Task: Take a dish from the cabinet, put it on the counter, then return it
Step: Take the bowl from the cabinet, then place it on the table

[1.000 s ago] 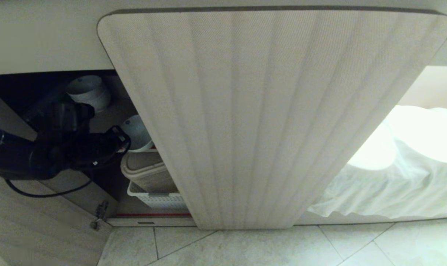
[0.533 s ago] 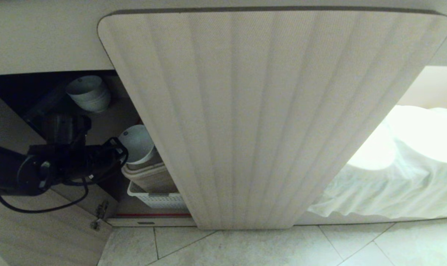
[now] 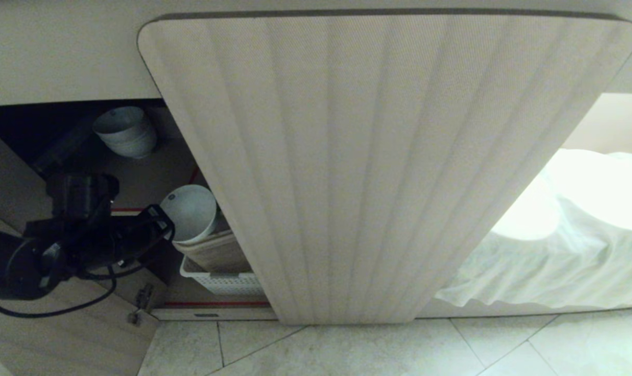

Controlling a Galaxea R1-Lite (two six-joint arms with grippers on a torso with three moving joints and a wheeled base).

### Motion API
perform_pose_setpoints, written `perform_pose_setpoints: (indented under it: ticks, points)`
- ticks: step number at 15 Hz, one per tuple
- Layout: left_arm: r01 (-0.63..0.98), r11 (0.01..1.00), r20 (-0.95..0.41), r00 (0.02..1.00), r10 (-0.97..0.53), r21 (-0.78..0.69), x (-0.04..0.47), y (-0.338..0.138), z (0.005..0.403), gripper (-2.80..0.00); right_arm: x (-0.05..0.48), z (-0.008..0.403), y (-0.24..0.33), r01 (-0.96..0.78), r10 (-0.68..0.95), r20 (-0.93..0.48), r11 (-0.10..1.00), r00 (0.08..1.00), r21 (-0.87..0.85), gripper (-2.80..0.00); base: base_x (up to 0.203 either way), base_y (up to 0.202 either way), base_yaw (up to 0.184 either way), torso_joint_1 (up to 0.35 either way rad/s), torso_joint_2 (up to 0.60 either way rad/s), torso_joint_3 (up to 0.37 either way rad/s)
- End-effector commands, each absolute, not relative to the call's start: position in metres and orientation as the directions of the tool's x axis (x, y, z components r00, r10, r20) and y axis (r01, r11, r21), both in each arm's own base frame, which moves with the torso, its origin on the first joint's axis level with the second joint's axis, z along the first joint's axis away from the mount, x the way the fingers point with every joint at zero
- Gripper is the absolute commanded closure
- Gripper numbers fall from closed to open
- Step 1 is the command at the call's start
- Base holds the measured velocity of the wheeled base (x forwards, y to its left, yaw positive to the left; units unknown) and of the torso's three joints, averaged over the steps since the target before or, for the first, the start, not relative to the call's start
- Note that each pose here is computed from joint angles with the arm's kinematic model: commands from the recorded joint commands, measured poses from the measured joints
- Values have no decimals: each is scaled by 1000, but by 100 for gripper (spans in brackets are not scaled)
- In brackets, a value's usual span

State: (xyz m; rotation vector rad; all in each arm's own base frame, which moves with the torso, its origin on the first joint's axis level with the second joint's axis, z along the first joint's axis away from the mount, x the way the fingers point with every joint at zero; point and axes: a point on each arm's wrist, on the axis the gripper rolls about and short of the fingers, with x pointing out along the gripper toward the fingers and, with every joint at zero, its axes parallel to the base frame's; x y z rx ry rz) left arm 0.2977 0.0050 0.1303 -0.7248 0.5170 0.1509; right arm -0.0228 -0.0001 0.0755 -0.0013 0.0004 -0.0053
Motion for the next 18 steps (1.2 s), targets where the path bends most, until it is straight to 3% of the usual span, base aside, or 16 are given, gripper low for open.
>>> perform_pose_setpoints:
  ticks: [1, 18]
  points:
    - [-300, 741, -491, 870, -45, -600, 289, 5, 130, 0, -23, 75, 0, 5, -5, 0, 1000, 1000, -2, 0, 0, 0, 0, 0, 0, 0]
    - [-270, 778, -538, 837, -102, -567, 172, -2, 119, 0, -23, 75, 0, 6, -6, -1, 1000, 1000, -2, 0, 0, 0, 0, 0, 0, 0]
